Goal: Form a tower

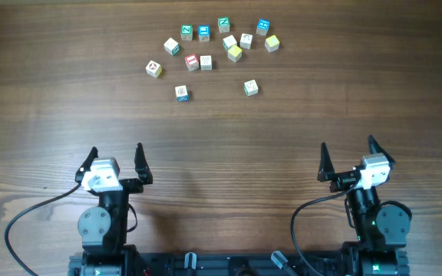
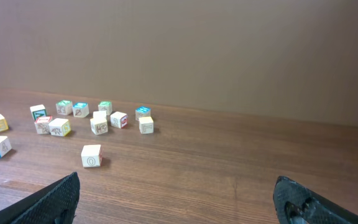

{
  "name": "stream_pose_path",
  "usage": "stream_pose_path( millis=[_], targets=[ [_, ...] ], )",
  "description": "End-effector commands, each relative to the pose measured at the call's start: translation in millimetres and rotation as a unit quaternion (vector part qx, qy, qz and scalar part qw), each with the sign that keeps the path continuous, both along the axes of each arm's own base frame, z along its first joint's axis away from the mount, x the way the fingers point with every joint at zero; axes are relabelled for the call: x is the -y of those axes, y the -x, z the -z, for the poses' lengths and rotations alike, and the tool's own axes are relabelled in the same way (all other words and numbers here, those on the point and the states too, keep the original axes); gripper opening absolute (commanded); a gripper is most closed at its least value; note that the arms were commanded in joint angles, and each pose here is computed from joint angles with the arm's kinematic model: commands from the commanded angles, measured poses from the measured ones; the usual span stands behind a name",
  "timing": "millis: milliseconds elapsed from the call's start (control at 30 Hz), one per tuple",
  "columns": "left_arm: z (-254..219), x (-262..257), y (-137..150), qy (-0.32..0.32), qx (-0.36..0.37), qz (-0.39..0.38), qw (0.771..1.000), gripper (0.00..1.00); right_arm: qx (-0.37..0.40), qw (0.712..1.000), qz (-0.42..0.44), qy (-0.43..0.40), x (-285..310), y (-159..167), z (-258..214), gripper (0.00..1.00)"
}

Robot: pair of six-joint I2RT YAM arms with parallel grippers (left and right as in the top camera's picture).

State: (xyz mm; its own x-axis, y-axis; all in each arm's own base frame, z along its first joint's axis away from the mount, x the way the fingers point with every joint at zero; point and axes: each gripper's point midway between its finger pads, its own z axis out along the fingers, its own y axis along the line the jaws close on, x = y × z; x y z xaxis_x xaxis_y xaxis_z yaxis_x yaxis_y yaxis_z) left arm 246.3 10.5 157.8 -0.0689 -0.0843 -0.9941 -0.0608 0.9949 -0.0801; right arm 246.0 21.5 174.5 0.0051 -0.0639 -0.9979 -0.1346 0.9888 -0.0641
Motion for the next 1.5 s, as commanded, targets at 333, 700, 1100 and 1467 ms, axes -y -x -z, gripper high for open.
stream_pose_path(
  millis=[333,700,1100,1467],
  targets=[
    [0.5,-3.5,0.3,-0.008,0.0,-0.009,1.0,1.0,0.006,1.0,-0.004,-0.007,-1.0,0.7,-3.0,1.0],
    [0.5,-3.5,0.3,-0.008,0.0,-0.009,1.0,1.0,0.006,1.0,-0.004,-0.007,-1.0,0.7,-3.0,1.0],
    [0.5,-3.5,0.3,-0.008,0.0,-0.009,1.0,1.0,0.006,1.0,-0.004,-0.007,-1.0,0.7,-3.0,1.0],
    [-3.7,-6.9,0.3,-0.035,0.007,-0.017,0.999,1.0,0.006,1.0,-0.004,-0.007,-1.0,0.7,-3.0,1.0]
  ],
)
